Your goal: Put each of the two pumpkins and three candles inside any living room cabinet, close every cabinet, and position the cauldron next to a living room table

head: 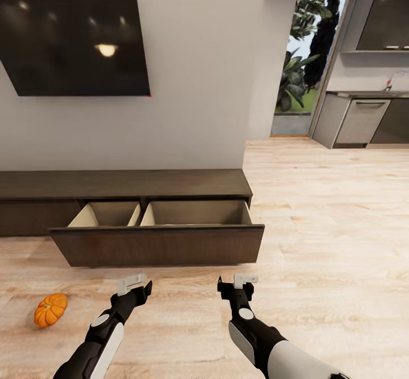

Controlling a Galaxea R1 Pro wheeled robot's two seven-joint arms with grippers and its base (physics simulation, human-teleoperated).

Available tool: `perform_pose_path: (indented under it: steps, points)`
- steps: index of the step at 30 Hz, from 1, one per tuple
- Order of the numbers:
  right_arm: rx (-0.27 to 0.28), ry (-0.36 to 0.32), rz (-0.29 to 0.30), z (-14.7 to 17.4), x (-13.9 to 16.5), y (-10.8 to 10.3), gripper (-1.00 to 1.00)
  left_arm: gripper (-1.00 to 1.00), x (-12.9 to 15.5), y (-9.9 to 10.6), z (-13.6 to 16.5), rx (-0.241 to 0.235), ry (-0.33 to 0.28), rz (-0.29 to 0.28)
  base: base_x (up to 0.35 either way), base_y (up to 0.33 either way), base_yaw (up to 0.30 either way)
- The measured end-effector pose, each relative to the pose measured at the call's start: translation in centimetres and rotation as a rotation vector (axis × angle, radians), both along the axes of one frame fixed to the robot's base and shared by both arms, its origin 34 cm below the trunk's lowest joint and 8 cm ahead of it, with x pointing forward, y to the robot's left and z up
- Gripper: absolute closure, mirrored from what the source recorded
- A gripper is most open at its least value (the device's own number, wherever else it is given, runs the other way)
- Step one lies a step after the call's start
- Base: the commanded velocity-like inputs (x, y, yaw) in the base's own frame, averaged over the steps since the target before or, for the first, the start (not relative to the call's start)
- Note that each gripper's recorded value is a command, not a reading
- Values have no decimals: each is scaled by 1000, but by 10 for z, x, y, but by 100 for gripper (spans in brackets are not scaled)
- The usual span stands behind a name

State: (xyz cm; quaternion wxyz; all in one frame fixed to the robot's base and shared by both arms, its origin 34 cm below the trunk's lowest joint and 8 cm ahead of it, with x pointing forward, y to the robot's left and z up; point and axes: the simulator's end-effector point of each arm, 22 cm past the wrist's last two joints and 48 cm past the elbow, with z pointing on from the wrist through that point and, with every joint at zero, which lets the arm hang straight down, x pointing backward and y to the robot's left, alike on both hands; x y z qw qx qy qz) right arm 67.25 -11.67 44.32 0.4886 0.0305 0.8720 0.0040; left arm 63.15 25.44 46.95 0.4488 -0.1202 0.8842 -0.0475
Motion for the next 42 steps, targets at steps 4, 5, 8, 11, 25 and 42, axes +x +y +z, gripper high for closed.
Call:
perform_pose_path:
  steps: [4, 5, 8, 11, 25, 42]
  points:
    - [0, -1, 1, -8, -2, 0, -100, -100, -2, 0, -9, 1, 0, 0, 0, 0, 0]
    - [0, -2, 1, -11, -2, 0, -100, -100, -3, 0, -11, 1, 0, 1, 0, 0, 0]
    - [0, -2, 1, -13, -3, 0, -100, -100, -3, -1, -13, 1, 0, -2, 0, 0, 0]
    - [0, -2, 0, -13, -3, 0, -100, -100, -4, -10, -13, 12, 1, -26, 0, 0, 0]
    - [0, -30, -14, -12, -3, -6, -100, -100, -8, -8, -18, 85, 22, -20, 216, 0, 0]
    - [-7, -17, -15, -17, -6, -8, -100, -100, -8, -8, -18, 87, 22, -22, 316, 0, 0]
